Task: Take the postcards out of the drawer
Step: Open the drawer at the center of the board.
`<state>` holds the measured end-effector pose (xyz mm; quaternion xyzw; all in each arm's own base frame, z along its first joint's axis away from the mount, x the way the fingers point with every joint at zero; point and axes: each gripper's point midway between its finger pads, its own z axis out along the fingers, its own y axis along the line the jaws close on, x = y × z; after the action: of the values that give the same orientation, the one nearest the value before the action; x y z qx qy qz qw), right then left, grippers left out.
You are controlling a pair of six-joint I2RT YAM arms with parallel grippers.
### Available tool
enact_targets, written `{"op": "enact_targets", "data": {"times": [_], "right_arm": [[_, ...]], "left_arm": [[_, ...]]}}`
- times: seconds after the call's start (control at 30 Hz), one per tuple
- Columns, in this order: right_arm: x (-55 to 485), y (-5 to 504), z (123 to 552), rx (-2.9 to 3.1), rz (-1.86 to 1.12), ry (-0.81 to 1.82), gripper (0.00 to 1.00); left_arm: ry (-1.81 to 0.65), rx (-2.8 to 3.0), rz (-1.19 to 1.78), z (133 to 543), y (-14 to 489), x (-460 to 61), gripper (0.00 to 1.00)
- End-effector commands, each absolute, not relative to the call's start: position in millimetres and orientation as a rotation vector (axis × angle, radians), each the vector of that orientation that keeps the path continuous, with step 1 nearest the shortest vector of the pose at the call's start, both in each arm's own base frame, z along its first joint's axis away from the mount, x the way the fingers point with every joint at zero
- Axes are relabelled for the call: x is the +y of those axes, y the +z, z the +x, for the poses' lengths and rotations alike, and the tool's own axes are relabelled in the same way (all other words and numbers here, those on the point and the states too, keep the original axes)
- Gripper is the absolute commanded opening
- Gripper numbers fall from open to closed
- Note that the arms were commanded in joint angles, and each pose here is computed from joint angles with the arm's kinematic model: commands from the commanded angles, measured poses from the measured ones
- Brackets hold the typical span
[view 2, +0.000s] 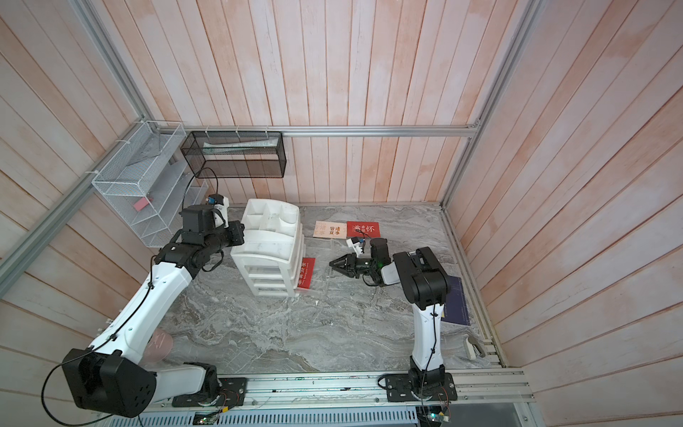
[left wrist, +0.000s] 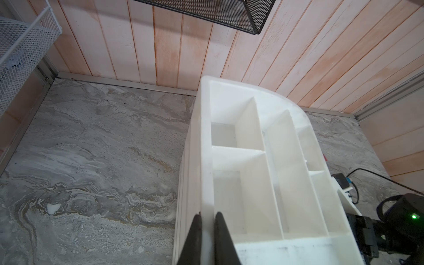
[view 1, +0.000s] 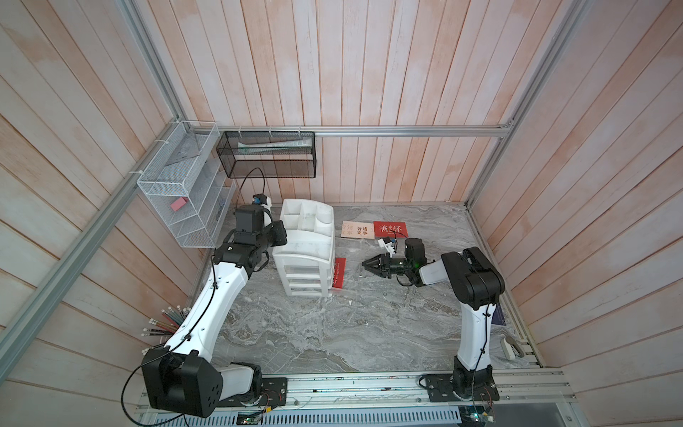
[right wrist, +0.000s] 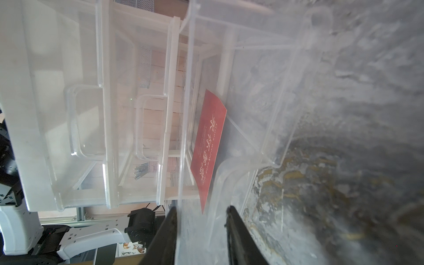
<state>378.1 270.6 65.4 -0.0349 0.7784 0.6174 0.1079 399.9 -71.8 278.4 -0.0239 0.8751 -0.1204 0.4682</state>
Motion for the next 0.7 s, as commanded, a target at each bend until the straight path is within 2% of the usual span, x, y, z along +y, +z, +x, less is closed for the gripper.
{"op": "enact_targets", "data": {"times": [0.0,0.37,0.67], "right_arm": [[247.0,59.8,408.4,2.255,-0.081,1.670,0.34],[241.9,56.3,421.0,2.277,-0.089,1.645,0.35],[237.3,63.4,423.7,2.273,-0.084,1.596,0.40]], "left_arm": [[-0.170,2.147,-0.104,392.3,282.7,-47.0,0.09],[-0.178,2.147,-0.093,392.6,282.3,-48.9,0.09],[-0.183,2.148,-0.113,392.1,280.3,-48.1,0.09]]}}
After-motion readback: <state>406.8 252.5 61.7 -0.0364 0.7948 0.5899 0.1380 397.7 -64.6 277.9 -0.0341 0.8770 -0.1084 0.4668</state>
